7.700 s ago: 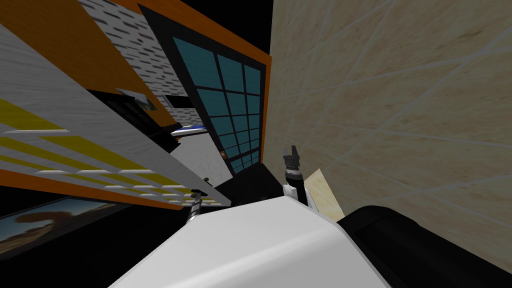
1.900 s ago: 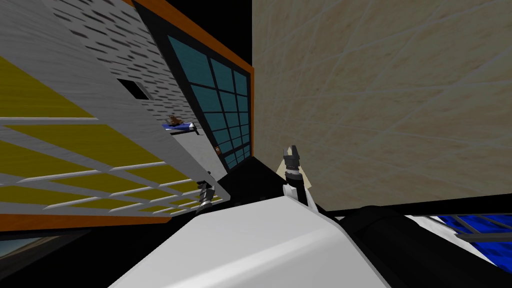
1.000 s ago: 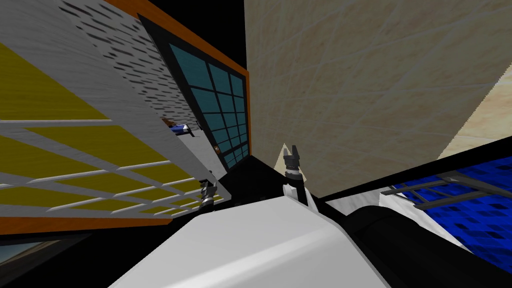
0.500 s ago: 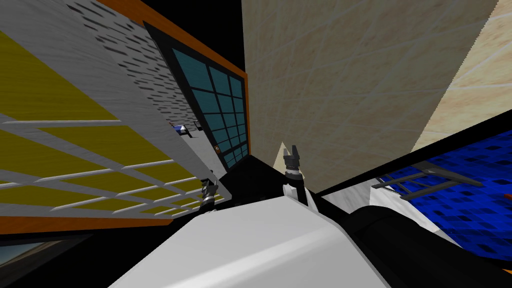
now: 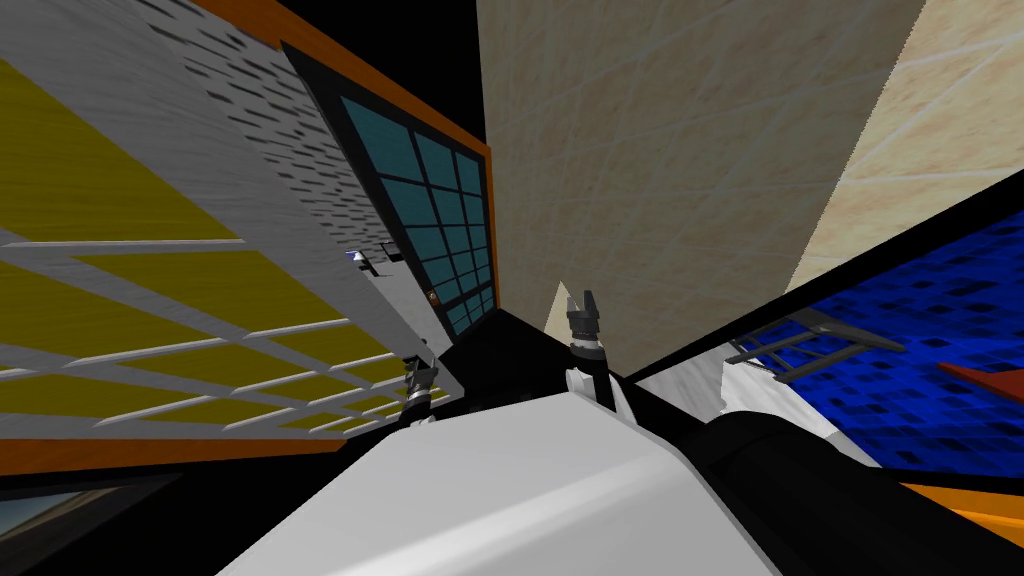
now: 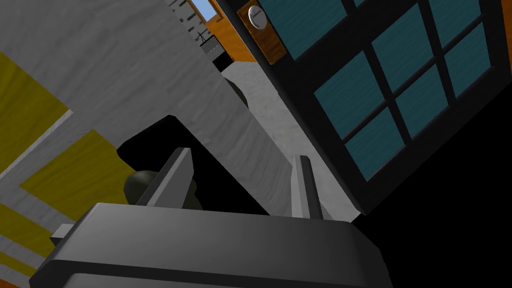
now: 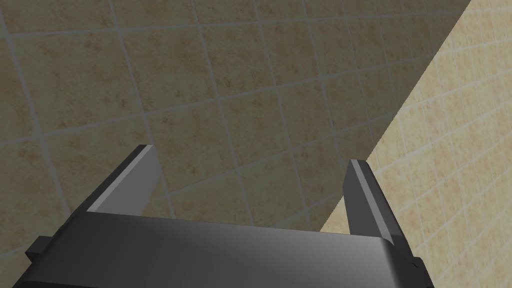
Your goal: Pull the door open
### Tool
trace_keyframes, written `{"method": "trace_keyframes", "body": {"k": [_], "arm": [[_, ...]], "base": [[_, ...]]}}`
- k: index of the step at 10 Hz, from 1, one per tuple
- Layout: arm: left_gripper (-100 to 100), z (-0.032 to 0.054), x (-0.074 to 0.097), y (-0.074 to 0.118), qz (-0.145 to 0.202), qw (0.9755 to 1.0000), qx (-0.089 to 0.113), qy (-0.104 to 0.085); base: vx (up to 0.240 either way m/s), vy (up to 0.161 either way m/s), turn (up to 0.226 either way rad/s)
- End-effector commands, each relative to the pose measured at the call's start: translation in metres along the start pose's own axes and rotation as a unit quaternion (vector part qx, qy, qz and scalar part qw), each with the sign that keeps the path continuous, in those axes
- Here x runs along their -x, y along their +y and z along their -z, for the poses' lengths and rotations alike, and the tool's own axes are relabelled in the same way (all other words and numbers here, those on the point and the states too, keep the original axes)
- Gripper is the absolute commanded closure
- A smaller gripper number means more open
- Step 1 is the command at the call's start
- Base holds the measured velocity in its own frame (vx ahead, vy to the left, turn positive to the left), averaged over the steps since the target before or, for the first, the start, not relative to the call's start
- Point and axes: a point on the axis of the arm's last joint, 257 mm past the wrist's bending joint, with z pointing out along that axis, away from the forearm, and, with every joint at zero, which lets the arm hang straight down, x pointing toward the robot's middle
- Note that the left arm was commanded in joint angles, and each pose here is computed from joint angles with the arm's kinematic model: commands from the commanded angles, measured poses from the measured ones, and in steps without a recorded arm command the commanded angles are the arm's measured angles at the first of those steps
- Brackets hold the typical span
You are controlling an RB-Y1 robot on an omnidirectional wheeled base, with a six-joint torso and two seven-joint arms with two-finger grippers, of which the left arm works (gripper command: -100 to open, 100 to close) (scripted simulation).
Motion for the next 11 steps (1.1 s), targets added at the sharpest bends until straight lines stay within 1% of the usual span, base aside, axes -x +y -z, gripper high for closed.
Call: {"method": "trace_keyframes", "body": {"k": [1,2,4,5,7,8,11], "arm": [[-100,-0.0013,0.007,-0.011,0.024,0.9997,-0.008,-0.006],[-100,-0.0013,0.007,-0.011,0.031,0.9995,-0.008,-0.006],[-100,-0.0037,0.003,-0.008,0.071,0.9974,-0.007,-0.003],[-100,-0.0037,0.003,-0.008,0.076,0.9971,-0.007,-0.003],[-100,-0.0058,-0.001,-0.005,0.116,0.9932,-0.006,0.0],[-100,-0.0058,-0.001,-0.005,0.12,0.9928,-0.006,0.0],[-100,-0.0086,-0.007,-0.001,0.177,0.9843,-0.003,0.003]], "base": [[-0.096,0.05,-0.091],[-0.057,0.038,-0.045],[-0.075,0.028,-0.073],[-0.07,0.026,-0.048],[-0.067,0.033,-0.069],[-0.046,0.038,-0.03],[-0.098,0.024,-0.08]]}}
